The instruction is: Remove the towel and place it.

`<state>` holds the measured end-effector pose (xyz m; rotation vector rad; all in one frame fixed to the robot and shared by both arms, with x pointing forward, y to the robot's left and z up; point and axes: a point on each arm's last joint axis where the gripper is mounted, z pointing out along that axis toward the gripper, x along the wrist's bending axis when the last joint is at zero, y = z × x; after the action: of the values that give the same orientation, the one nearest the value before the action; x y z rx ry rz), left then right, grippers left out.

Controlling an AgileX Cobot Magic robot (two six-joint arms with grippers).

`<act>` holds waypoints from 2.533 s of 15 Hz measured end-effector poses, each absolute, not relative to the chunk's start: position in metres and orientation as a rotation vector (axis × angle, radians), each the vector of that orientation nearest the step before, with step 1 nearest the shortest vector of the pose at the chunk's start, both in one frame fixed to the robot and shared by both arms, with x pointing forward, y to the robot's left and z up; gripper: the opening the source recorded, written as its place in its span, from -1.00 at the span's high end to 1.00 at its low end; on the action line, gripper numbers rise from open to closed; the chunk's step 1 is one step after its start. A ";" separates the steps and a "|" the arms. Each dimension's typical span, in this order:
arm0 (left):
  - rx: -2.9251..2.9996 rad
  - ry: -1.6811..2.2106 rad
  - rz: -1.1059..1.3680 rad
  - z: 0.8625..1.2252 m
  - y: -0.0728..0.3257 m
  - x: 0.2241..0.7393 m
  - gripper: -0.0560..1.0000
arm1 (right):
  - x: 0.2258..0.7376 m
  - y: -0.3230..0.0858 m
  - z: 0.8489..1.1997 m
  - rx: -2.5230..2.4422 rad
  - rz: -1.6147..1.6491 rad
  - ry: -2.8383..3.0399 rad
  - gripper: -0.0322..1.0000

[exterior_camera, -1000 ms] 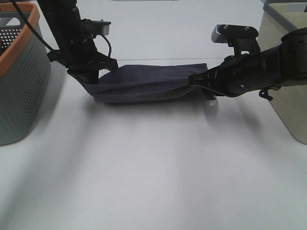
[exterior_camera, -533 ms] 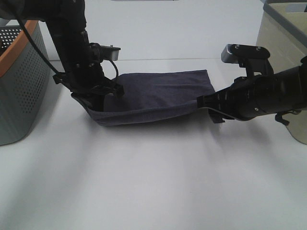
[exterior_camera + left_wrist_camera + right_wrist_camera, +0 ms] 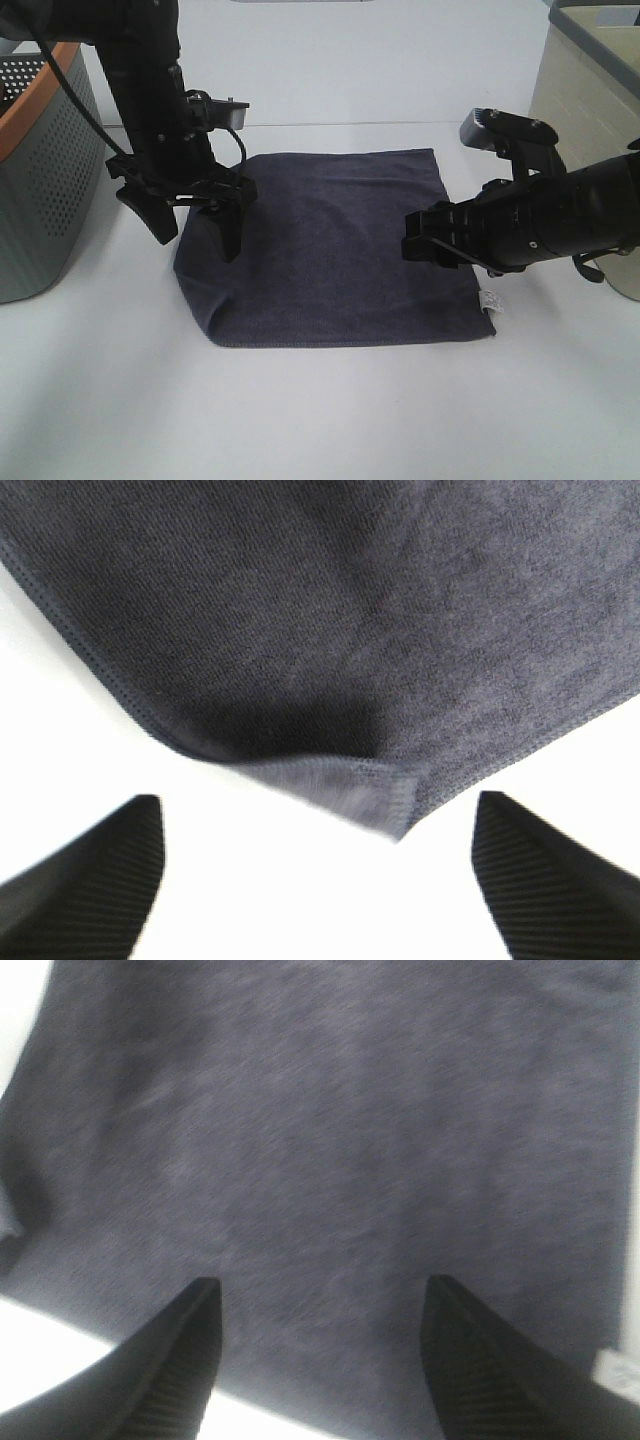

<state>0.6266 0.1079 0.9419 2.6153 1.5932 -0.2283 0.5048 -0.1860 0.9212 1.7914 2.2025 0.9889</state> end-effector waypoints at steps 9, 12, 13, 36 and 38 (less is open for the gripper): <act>2.554 1.604 -0.244 0.956 0.106 0.624 -0.72 | 0.483 -0.183 0.951 1.998 0.296 2.750 -0.25; 2.490 1.588 -0.208 0.985 0.106 0.619 -0.72 | 0.499 -0.181 0.983 2.120 0.194 2.651 -0.25; 2.466 1.593 -0.196 0.994 0.107 0.617 -0.72 | 0.506 -0.178 0.994 2.135 0.230 2.625 -0.25; 1.766 1.969 0.651 1.200 0.327 0.508 -0.72 | 0.500 -0.279 1.174 2.097 0.658 1.820 -0.25; 1.745 1.946 0.711 1.209 0.325 0.470 -0.72 | 0.464 -0.280 1.171 2.098 0.677 1.817 -0.25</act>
<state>0.4696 0.3251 1.2091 1.7452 1.9459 0.7111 0.4641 -0.2800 1.1707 2.0985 1.8166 0.6770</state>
